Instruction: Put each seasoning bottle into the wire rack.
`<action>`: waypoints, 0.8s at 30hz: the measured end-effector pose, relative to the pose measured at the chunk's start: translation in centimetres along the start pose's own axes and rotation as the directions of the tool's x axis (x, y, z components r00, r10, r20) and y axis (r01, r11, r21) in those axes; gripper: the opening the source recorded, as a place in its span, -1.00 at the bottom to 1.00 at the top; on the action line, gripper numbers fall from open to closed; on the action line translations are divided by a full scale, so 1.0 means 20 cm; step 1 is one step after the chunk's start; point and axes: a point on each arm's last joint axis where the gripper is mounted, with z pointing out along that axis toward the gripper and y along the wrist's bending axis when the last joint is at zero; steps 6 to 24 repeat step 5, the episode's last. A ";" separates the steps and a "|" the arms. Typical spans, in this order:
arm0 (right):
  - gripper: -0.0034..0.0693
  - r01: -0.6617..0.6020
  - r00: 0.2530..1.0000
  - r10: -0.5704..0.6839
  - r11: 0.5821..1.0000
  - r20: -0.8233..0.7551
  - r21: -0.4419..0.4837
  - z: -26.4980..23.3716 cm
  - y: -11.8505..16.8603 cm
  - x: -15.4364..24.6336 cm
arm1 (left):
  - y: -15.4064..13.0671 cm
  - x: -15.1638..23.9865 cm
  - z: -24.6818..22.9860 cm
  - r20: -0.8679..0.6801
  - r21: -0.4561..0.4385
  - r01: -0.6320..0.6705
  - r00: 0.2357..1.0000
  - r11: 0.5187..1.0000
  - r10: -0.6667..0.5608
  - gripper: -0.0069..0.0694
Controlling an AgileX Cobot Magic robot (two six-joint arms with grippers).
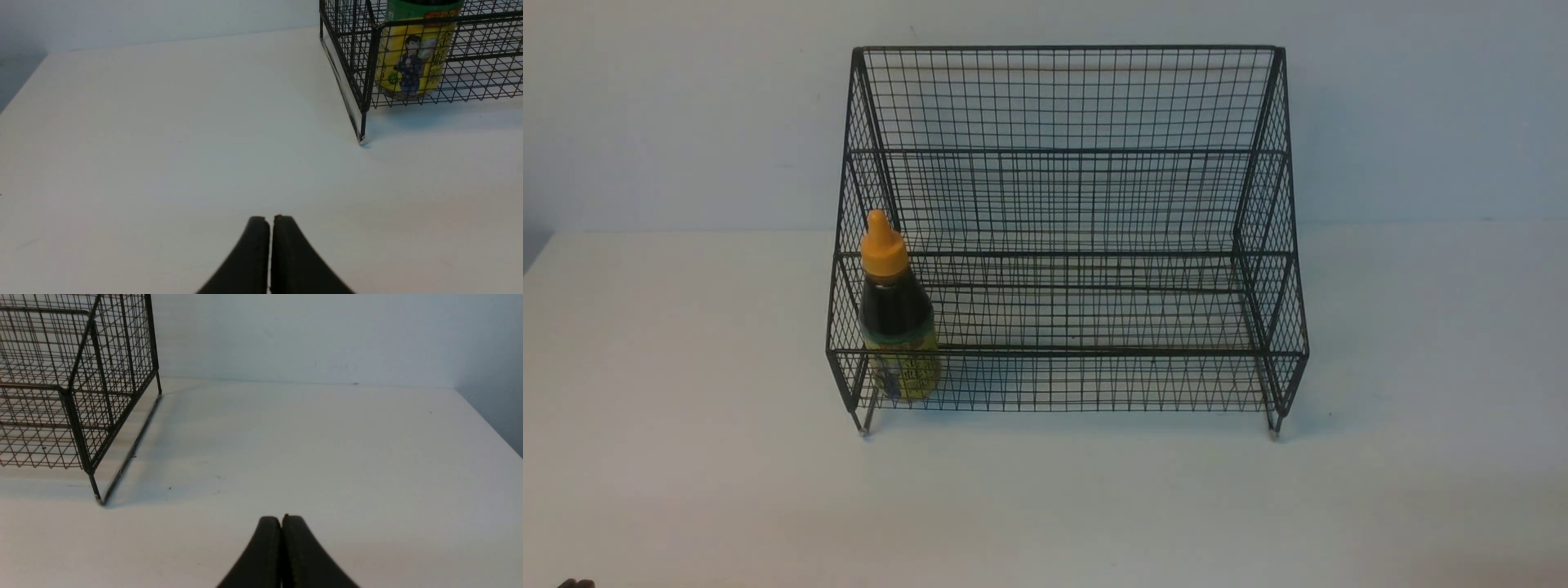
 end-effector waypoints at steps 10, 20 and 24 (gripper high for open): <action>-0.95 0.000 1.000 0.000 1.000 0.000 0.000 0.00 0.00 0.00 | 0.00 0.00 0.00 0.000 0.000 0.000 1.000 1.000 0.000 -0.83; -0.95 0.000 1.000 0.000 1.000 0.000 0.000 0.00 0.00 0.00 | 0.00 0.00 0.00 0.000 0.000 0.000 1.000 1.000 0.000 -0.83; -0.95 0.000 1.000 0.000 1.000 0.000 0.000 0.00 0.00 0.00 | 0.00 0.00 0.00 0.000 0.000 0.000 1.000 1.000 0.000 -0.83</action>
